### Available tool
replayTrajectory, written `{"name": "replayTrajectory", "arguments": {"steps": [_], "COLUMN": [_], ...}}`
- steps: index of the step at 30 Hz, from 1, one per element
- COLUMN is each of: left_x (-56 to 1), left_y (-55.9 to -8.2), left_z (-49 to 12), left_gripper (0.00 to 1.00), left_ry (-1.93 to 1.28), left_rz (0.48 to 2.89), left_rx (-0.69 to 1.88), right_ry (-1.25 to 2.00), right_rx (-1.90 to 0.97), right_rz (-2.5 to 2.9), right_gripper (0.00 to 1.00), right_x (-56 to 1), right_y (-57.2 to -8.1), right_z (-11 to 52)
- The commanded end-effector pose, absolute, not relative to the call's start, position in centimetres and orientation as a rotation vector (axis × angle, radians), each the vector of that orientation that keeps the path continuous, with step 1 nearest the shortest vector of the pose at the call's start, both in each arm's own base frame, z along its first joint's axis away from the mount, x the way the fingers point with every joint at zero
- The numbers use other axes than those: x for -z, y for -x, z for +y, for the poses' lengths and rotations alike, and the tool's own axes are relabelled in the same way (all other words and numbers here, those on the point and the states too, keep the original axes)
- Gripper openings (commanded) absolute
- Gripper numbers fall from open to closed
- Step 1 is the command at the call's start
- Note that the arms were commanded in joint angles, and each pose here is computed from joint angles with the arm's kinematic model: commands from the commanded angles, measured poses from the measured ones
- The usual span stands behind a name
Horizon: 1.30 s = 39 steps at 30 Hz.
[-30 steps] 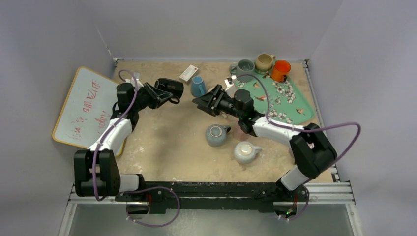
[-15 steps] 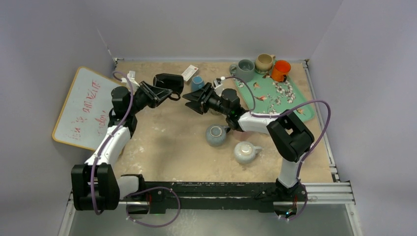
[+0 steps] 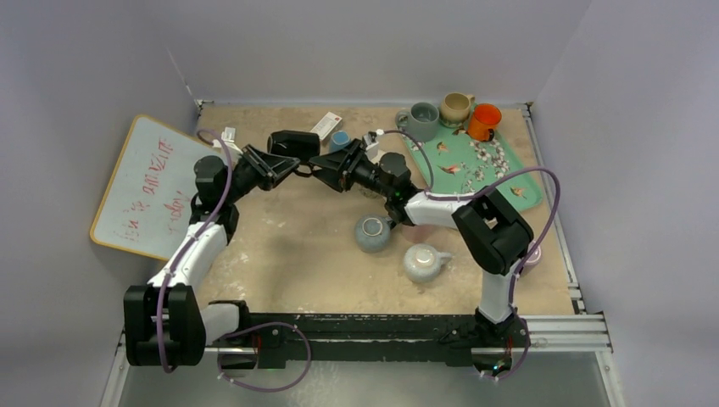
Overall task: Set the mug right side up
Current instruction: Turn over the cup on the tray.
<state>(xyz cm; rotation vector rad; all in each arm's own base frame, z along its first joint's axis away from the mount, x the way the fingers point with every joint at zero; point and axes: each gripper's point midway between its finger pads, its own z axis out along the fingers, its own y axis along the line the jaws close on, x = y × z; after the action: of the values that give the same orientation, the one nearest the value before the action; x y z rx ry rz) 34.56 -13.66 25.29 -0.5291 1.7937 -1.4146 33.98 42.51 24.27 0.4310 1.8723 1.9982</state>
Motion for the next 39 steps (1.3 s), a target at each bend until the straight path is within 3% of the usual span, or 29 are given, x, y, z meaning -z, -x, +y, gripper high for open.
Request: {"name": "replayTrajectory", "arguments": {"steps": [1,15,22,31,33,38,39], "left_x": [-31.6,-32.4,-31.9,-31.2,-31.0,-30.3,-30.2], "left_y": [-33.4,-32.0,-31.6,-31.5,-31.5,-31.2,-31.1], "left_z": [-14.1,-15.4,-15.8,-16.0,-16.0,-16.2,-16.3], "left_gripper": [0.0,0.0,0.0,0.0,0.0,0.0,0.0], "left_ry": [0.319,0.284,0.289,0.285,0.285,0.278,0.277], "left_rz": [1.584,1.542,1.543,1.561,1.565,1.59,1.606], "left_rx": [1.448,1.508,1.54,1.542,1.545,1.547,1.544], "right_ry": [-0.385,-0.378,-0.37,-0.347,-0.345,-0.316,-0.293], "right_rx": [-2.09,-2.192,-2.25,-2.283,-2.288,-2.32,-2.323], "right_rz": [1.785,1.701,1.641,1.613,1.612,1.56,1.554], "right_gripper": [0.58,0.54,0.37,0.4,0.35,0.01,0.0], "right_x": [-27.2,-29.3,-30.3,-31.3,-31.3,-31.9,-32.2], "right_y": [-33.5,-33.3,-33.2,-33.0,-33.0,-32.8,-32.7], "right_z": [43.1,43.3,43.3,43.4,43.4,43.4,43.3]}}
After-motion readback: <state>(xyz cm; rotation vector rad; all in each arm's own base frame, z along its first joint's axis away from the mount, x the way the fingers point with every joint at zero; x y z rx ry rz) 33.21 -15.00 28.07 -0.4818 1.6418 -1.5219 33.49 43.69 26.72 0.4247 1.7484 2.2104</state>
